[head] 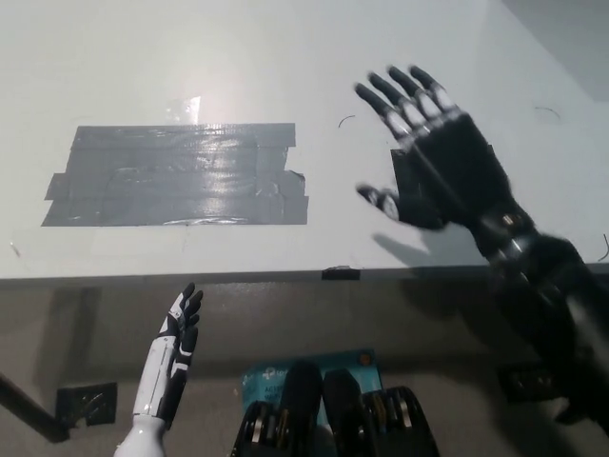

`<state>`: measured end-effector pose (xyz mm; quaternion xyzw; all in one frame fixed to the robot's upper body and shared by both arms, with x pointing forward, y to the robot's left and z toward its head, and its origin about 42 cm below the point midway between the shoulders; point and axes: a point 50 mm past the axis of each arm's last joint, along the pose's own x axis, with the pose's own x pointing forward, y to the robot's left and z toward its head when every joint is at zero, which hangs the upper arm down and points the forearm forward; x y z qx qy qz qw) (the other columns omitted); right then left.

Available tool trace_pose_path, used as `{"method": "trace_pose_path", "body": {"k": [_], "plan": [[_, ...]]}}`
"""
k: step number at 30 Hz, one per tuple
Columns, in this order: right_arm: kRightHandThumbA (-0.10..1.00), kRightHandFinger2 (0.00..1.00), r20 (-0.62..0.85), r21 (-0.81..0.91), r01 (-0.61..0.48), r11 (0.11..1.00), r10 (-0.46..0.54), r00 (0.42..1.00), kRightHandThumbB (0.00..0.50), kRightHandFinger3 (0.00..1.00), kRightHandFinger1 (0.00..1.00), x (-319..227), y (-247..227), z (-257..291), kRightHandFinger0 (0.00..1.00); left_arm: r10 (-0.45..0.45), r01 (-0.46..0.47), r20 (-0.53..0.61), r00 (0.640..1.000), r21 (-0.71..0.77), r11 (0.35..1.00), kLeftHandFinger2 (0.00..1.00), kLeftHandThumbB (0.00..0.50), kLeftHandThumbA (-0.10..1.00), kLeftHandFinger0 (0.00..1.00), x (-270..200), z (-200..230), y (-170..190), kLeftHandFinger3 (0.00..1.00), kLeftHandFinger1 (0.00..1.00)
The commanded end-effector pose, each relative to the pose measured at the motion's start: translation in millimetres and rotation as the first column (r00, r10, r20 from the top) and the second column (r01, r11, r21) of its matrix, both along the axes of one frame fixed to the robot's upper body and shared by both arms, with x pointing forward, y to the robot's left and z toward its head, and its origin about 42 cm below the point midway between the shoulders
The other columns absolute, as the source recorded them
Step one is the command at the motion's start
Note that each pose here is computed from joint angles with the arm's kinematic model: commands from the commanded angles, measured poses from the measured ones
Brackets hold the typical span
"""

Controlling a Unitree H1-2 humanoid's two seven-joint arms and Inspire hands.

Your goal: A stack of plates is kept in the middle of the desk close to the robot and the robot grabs the stack with its right hand, picks it up and hands it to a person.

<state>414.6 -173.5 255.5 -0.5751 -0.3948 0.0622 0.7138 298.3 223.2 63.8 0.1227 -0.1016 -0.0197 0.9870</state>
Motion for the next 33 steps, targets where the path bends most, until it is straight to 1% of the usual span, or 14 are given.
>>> {"method": "trace_pose_path", "body": {"k": [1, 6, 7, 8, 10, 12, 16, 20, 23, 24, 25, 28, 31, 33], "plan": [[0.98, 1.0, 0.11, 0.403, -0.137, 0.905, 0.101, 0.989, 0.382, 1.0, 1.0, -152.3, -66.3, 81.7, 1.0, -0.029, 0.029, 0.037, 0.999, -0.007, 1.0, 1.0, 0.288, 1.0, 1.0, -5.3, 3.7, -5.8, 1.0, 1.0], [1.0, 1.0, -0.035, 0.596, -0.086, 0.799, 0.133, 0.991, 0.366, 1.0, 1.0, -177.9, -60.8, 31.1, 1.0, -0.02, 0.02, 0.014, 1.0, -0.003, 1.0, 1.0, 0.296, 1.0, 1.0, -15.7, -2.2, -2.7, 1.0, 1.0], [1.0, 1.0, -0.068, 0.647, -0.09, 0.757, 0.175, 0.982, 0.295, 1.0, 1.0, -178.3, -57.2, 12.3, 1.0, -0.019, 0.019, 0.012, 1.0, -0.001, 1.0, 1.0, 0.295, 1.0, 1.0, -18.3, -4.3, -2.3, 1.0, 1.0], [1.0, 1.0, -0.08, 0.666, -0.088, 0.741, 0.188, 0.979, 0.295, 1.0, 1.0, -178.6, -55.8, 4.9, 1.0, -0.019, 0.019, 0.012, 1.0, -0.001, 1.0, 1.0, 0.295, 1.0, 1.0, -19.1, -4.9, -2.3, 1.0, 1.0], [1.0, 1.0, -0.134, 0.743, -0.045, 0.668, 0.214, 0.968, 0.2, 1.0, 1.0, -181.7, -50.7, -24.1, 1.0, -0.021, 0.021, 0.012, 1.0, -0.005, 1.0, 1.0, 0.298, 1.0, 1.0, -20.7, -6.9, -3.3, 1.0, 1.0], [1.0, 1.0, -0.189, 0.794, 0.0, 0.607, 0.248, 0.95, 0.179, 1.0, 1.0, -181.6, -45.6, -47.1, 1.0, -0.02, 0.021, 0.013, 1.0, -0.006, 1.0, 1.0, 0.307, 1.0, 1.0, -21.3, -7.3, -3.2, 1.0, 1.0], [1.0, 1.0, -0.308, 0.823, 0.114, 0.557, 0.268, 0.913, 0.184, 1.0, 1.0, -181.6, -41.3, -80.2, 1.0, -0.015, 0.015, 0.01, 1.0, 0.0, 1.0, 1.0, 0.311, 1.0, 1.0, -24.0, -7.1, -1.3, 1.0, 1.0], [1.0, 1.0, -0.465, 0.817, 0.27, 0.51, 0.305, 0.831, 0.209, 1.0, 1.0, -183.5, -39.5, -120.3, 1.0, -0.016, 0.016, 0.003, 1.0, -0.003, 1.0, 1.0, 0.301, 1.0, 1.0, -28.2, -10.4, -1.4, 1.0, 1.0], [1.0, 1.0, -0.51, 0.818, 0.318, 0.479, 0.35, 0.785, 0.234, 1.0, 1.0, -182.1, -37.9, -129.9, 1.0, -0.011, 0.011, -0.004, 1.0, -0.008, 1.0, 1.0, 0.307, 1.0, 1.0, -31.1, -12.4, -1.5, 1.0, 1.0], [1.0, 1.0, -0.536, 0.807, 0.339, 0.484, 0.36, 0.763, 0.191, 1.0, 1.0, -180.6, -35.6, -134.1, 1.0, -0.007, 0.007, -0.012, 1.0, -0.008, 1.0, 1.0, 0.316, 1.0, 1.0, -33.0, -13.3, -1.3, 1.0, 1.0], [1.0, 1.0, -0.541, 0.802, 0.339, 0.492, 0.357, 0.762, 0.191, 1.0, 1.0, -180.2, -35.0, -134.6, 1.0, -0.007, 0.006, -0.015, 1.0, -0.007, 1.0, 1.0, 0.316, 1.0, 1.0, -33.4, -13.3, -1.3, 1.0, 1.0], [1.0, 1.0, -0.566, 0.787, 0.354, 0.505, 0.364, 0.739, 0.245, 1.0, 1.0, -180.4, -31.9, -138.3, 1.0, -0.004, 0.004, -0.024, 1.0, 0.002, 1.0, 1.0, 0.31, 1.0, 1.0, -36.0, -13.6, -1.1, 1.0, 1.0], [1.0, 1.0, -0.604, 0.755, 0.369, 0.543, 0.356, 0.713, 0.182, 1.0, 1.0, -182.9, -32.6, -142.1, 1.0, -0.006, 0.006, -0.021, 1.0, 0.002, 1.0, 1.0, 0.302, 1.0, 1.0, -37.4, -15.8, -2.0, 1.0, 1.0], [1.0, 1.0, -0.612, 0.746, 0.366, 0.557, 0.354, 0.708, 0.169, 1.0, 1.0, -183.6, -33.4, -143.1, 1.0, -0.006, 0.006, -0.02, 1.0, 0.002, 1.0, 1.0, 0.301, 1.0, 1.0, -37.8, -16.3, -2.2, 1.0, 1.0]]}}
